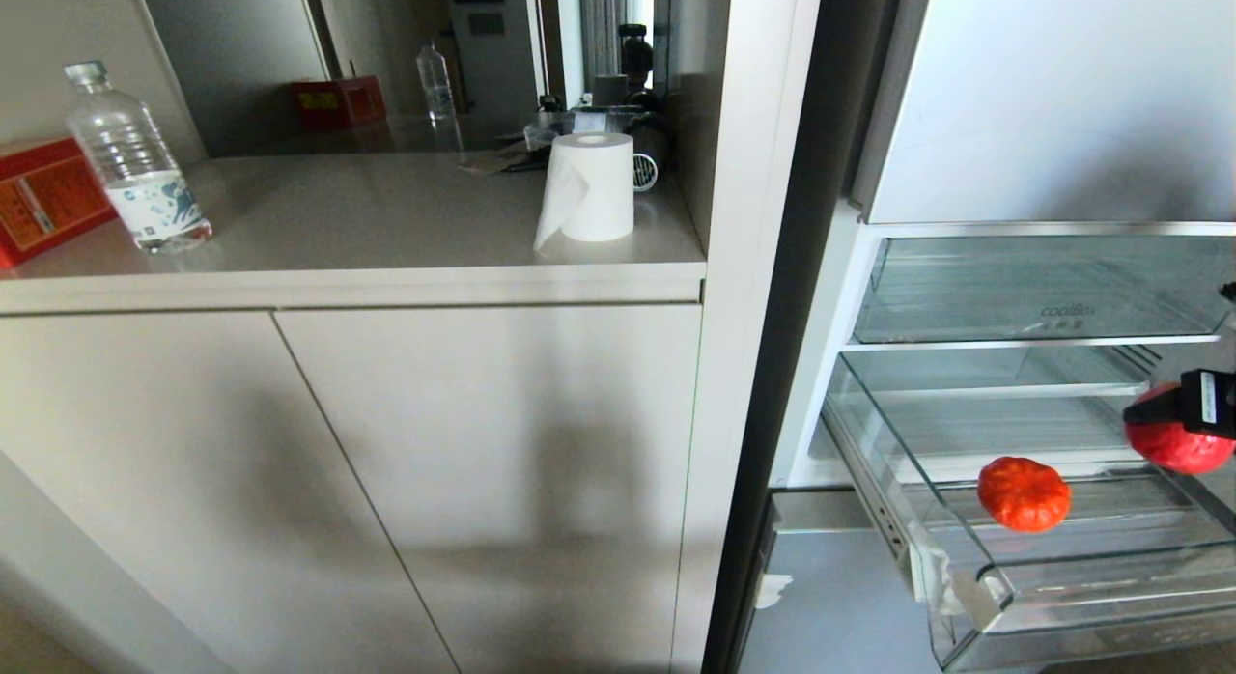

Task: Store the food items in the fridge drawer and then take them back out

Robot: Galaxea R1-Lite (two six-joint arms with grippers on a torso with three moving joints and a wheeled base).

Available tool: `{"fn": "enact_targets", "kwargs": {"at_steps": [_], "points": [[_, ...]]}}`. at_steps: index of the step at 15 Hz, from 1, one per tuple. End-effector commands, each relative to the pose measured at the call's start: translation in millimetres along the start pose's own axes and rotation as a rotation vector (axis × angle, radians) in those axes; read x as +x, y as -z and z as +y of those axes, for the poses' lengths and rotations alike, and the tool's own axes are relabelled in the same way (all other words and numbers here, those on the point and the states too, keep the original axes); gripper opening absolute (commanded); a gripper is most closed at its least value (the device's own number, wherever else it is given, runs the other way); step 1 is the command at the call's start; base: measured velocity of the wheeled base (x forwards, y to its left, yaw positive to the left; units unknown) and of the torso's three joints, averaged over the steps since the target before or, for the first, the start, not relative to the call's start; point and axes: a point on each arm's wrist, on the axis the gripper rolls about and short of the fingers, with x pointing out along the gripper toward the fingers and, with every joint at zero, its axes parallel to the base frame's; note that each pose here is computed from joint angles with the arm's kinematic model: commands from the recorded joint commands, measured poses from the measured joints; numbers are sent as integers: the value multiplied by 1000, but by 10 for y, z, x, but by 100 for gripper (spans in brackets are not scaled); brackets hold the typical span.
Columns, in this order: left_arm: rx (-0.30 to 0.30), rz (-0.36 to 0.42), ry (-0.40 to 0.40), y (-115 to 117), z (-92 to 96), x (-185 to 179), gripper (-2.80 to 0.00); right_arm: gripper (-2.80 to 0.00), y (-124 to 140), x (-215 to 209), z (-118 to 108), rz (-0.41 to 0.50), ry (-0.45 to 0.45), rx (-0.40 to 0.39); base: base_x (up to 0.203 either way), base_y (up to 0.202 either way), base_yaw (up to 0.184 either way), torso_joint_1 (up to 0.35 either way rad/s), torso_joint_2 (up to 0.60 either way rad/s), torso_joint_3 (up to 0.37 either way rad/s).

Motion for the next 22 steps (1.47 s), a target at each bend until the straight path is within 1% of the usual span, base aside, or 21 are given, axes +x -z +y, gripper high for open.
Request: {"fn": "enact_targets", "kwargs": {"at_steps": [1, 6, 10, 13, 16, 22], "points": [[0, 1, 0, 0, 0, 1, -280, -280, -2, -202, 37, -46, -1, -9, 0, 0, 0, 0, 0, 0], [0, 0, 0, 0, 0, 0, -280, -280, 22, -368, 65, -81, 0, -14, 0, 0, 0, 0, 0, 0], [0, 0, 0, 0, 0, 0, -280, -280, 60, -374, 71, -86, -3, -16, 0, 0, 0, 0, 0, 0], [0, 1, 0, 0, 0, 1, -280, -280, 113, -340, 68, -119, -2, -23, 0, 0, 0, 0, 0, 0], [0, 1, 0, 0, 0, 1, -280, -280, 159, -316, 68, -124, -3, -26, 0, 0, 0, 0, 0, 0], [0, 1, 0, 0, 0, 1, -280, -280, 206, -464, 98, -151, 2, -31, 0, 0, 0, 0, 0, 0]]}}
